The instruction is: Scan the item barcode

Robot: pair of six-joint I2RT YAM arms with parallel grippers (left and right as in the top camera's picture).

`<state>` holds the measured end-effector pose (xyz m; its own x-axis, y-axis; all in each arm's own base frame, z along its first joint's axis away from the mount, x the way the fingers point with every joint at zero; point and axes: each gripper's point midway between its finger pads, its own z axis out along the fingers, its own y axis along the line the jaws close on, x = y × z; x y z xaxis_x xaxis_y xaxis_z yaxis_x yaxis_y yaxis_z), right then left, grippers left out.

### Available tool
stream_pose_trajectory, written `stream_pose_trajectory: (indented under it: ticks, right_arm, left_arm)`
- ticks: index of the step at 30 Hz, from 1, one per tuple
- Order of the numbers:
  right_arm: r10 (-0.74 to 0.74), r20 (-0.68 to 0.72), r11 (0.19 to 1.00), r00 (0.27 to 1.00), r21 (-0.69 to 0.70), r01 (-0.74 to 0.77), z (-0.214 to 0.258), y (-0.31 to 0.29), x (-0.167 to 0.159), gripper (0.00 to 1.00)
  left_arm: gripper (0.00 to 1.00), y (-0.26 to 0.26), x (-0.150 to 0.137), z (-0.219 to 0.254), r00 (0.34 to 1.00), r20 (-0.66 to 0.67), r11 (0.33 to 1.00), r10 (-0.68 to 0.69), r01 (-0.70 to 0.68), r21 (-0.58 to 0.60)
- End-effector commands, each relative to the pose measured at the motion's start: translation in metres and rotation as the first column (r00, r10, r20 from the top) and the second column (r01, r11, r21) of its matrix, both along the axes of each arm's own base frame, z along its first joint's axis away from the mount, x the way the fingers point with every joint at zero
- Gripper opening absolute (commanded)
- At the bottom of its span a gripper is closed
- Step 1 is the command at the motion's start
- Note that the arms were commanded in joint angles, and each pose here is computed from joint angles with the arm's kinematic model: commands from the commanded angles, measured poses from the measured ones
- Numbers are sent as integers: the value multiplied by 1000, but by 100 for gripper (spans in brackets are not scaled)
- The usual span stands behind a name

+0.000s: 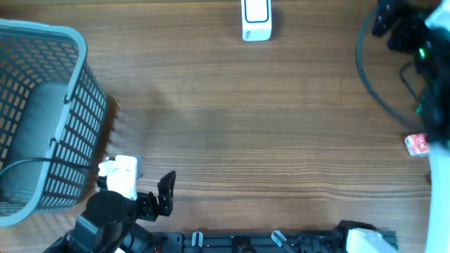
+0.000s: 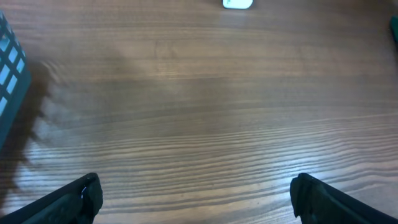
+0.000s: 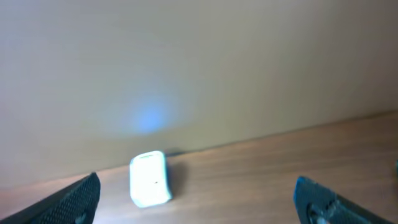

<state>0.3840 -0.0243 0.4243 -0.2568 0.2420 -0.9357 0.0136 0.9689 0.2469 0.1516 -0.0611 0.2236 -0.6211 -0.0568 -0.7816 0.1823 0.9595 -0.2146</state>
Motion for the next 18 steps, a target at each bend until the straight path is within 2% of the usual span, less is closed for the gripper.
stream_pose_trajectory:
  ticks: [1,5,9,13,16,18]
  right_arm:
    - [106,92,994,990,11,-108,43,30,-74,100]
    - [105,10,994,994,29,-105,26,40,-140,100]
    - [61,-115,998,992,36,-57,-4,35,-159,100]
    - [313,-109,927,944,-182,-328,-6,66,-168,100]
    - [463,-64,858,884,-221,-464,1,89,-173,100]
    - [480,-44,844,876,-251,-474,1,91,-173,100]
  left_arm:
    - [100,1,0,4,1000,14,1000,6,-6,-8]
    - [100,1,0,4,1000,14,1000,6,-6,-8]
    - [100,1,0,4,1000,14,1000,6,-6,-8]
    - [100,1,0,4,1000,14,1000,6,-6,-8]
    - [100,1,0,4,1000,14,1000,6,-6,-8]
    - [100,1,0,4,1000,14,1000,6,-6,-8]
